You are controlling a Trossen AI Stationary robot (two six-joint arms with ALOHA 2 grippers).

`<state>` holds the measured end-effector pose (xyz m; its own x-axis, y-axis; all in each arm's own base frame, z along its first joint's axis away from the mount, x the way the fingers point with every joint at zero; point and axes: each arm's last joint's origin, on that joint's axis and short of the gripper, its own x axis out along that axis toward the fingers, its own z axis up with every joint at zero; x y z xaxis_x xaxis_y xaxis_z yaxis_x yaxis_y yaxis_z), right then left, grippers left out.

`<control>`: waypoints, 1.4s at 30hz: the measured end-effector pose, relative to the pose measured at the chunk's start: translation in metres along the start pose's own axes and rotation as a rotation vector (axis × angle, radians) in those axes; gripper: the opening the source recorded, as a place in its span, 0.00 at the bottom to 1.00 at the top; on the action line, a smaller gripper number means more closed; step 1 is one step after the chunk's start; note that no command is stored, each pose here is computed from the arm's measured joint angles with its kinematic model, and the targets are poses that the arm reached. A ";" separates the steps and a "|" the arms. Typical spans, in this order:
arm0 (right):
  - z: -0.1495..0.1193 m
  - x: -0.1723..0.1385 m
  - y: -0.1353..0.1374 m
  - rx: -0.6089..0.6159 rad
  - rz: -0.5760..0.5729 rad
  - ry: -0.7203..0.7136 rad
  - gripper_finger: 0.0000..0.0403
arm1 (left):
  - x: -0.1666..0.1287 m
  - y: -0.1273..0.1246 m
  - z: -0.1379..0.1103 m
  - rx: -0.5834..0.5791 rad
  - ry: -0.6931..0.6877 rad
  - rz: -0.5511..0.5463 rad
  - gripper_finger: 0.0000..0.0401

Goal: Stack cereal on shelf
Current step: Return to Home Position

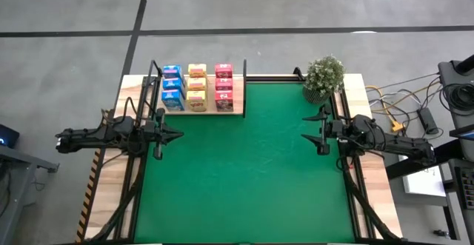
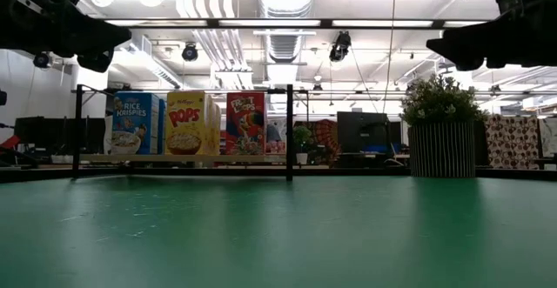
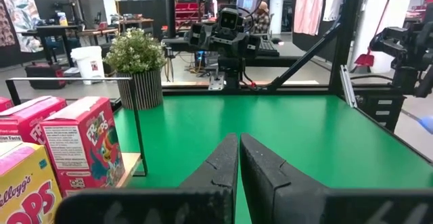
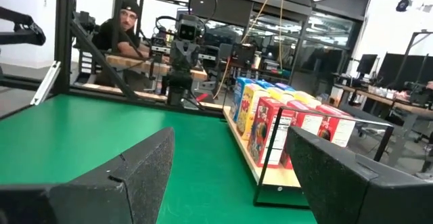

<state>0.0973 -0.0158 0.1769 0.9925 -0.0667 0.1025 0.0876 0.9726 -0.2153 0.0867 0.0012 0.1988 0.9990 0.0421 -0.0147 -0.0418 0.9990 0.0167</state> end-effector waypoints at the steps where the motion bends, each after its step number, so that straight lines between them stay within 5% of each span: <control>1: 0.000 0.000 0.000 0.003 0.000 0.000 0.68 | 0.000 0.000 0.000 0.000 0.000 0.000 0.00; 42: 0.000 0.000 0.000 0.022 0.001 0.000 0.68 | 0.000 0.000 0.000 0.001 0.001 0.000 0.00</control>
<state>0.0974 -0.0157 0.1766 0.9926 -0.0660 0.1021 0.0850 0.9773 -0.1942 0.0868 0.0012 0.1987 0.9990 0.0420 -0.0157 -0.0418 0.9990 0.0173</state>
